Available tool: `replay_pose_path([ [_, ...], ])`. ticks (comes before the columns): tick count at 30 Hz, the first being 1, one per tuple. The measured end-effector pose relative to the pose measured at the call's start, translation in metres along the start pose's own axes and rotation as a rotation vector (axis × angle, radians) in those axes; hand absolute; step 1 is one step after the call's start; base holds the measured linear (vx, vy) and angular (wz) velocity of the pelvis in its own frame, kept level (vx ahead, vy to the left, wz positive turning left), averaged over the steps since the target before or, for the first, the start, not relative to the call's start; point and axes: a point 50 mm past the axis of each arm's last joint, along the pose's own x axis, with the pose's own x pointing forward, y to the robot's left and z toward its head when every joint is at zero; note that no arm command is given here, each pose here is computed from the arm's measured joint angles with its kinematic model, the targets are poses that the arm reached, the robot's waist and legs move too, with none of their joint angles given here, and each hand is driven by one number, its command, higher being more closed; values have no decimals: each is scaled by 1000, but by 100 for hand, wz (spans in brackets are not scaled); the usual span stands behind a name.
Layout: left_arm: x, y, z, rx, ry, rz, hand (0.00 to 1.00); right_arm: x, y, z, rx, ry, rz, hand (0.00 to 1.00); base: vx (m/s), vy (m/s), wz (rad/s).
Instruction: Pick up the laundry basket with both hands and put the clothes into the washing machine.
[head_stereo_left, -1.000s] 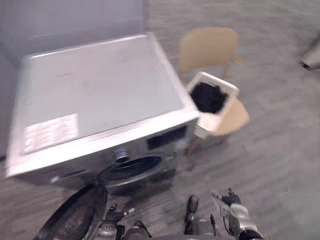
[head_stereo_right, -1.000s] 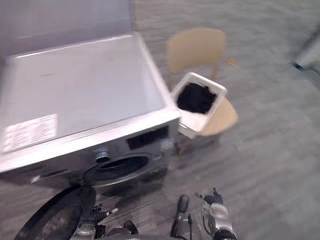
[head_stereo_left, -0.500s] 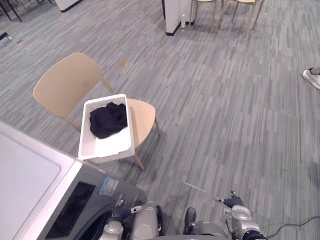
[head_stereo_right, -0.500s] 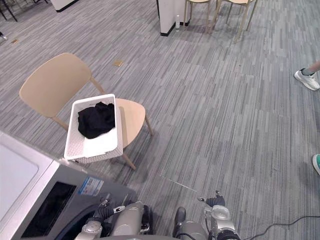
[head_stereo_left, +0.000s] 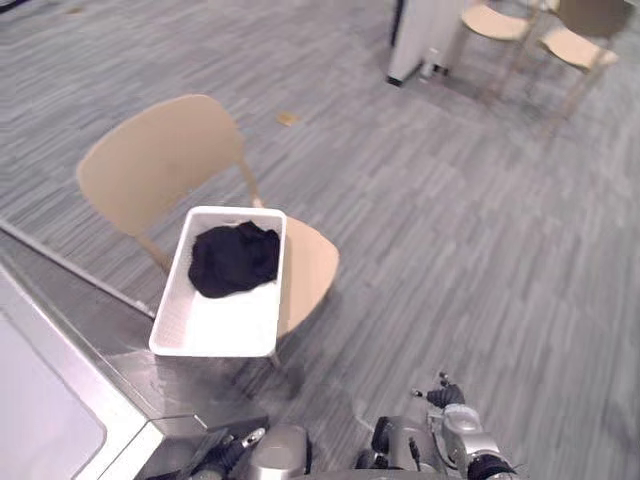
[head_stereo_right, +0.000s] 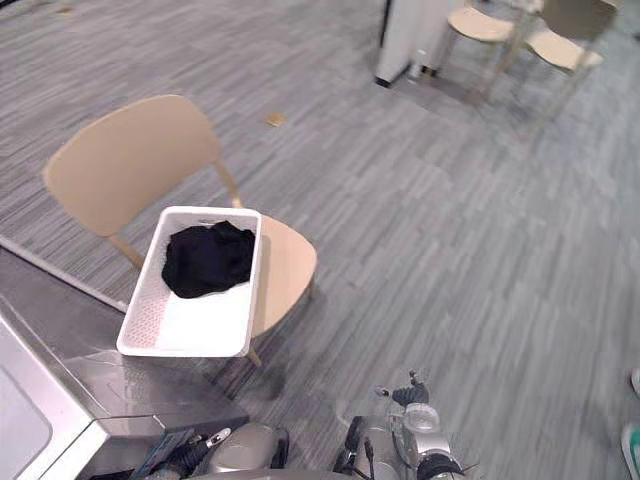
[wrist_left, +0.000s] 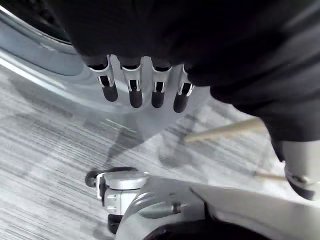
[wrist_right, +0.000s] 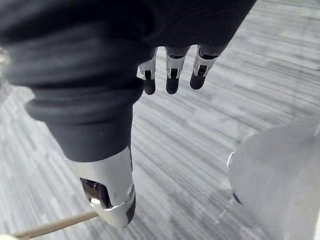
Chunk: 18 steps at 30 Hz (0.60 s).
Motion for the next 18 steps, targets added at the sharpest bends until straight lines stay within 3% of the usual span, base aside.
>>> replay_pose_path([
  [3,6,-1,32,-23,-95,18,0,0,-11,-8,33,31,-36,0,229,-416,190],
  [9,4,-22,47,-101,-128,-7,0,-2,-29,-5,56,-8,-94,0,192,-422,184],
  [14,2,-36,55,-43,-162,-59,0,0,-37,5,120,-41,-141,0,48,-107,187],
  [18,5,-26,52,-9,-158,-41,0,2,-31,16,142,-71,-132,0,19,100,67],
])
